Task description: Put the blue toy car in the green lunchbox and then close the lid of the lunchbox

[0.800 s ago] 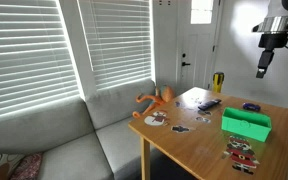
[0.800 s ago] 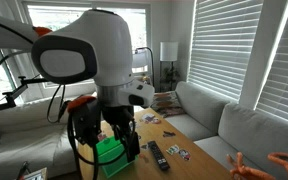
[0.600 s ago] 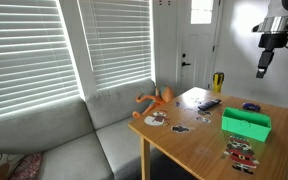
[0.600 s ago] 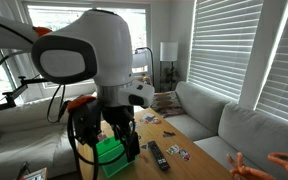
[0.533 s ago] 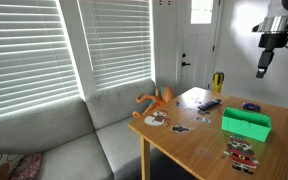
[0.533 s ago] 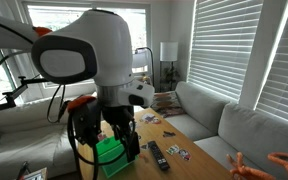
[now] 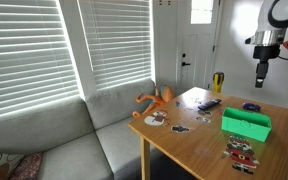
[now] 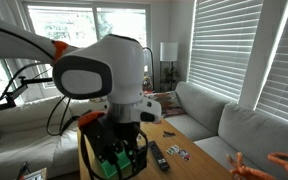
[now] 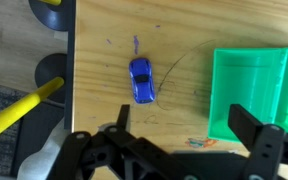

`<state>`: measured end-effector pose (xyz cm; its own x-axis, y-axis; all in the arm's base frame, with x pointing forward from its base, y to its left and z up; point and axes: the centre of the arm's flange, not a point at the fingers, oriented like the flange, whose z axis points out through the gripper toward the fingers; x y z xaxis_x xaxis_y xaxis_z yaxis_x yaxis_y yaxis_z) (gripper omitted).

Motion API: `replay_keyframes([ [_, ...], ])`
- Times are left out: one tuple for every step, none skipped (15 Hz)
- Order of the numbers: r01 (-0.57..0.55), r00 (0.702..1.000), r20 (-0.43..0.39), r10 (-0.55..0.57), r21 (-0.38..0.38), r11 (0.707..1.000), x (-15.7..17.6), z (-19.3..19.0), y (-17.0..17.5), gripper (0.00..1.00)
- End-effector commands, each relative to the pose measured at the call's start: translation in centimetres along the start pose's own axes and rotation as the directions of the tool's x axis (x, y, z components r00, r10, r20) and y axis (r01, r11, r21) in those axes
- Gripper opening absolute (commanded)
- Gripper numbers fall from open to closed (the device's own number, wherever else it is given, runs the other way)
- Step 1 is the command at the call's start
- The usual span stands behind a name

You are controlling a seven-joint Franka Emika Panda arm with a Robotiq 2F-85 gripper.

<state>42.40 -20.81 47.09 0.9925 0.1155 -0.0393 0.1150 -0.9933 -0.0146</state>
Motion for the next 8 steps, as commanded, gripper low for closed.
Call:
replay_keyframes([
  [0.077, 0.997, 0.030, -0.076, -0.026, 0.997, 1.8, 3.5, 1.5, 1.00],
  [0.096, 0.995, 0.037, -0.094, -0.029, 0.995, 2.2, 4.6, 1.8, 1.00],
  [0.110, 0.993, 0.043, -0.109, -0.023, 0.994, 2.6, 5.5, 2.0, 1.00],
  [0.125, 0.991, 0.053, -0.123, -0.033, 0.992, 3.0, 6.4, 2.2, 1.00],
  [0.140, 0.989, 0.055, -0.139, -0.028, 0.990, 3.2, 7.0, 2.3, 1.00],
  [0.151, 0.986, 0.069, -0.148, -0.038, 0.988, 3.5, 7.7, 2.5, 1.00],
  [0.150, 0.986, 0.081, -0.146, -0.043, 0.988, 3.6, 8.2, 2.6, 1.00],
  [0.161, 0.984, 0.083, -0.158, -0.033, 0.986, 3.8, 8.9, 2.7, 0.99],
])
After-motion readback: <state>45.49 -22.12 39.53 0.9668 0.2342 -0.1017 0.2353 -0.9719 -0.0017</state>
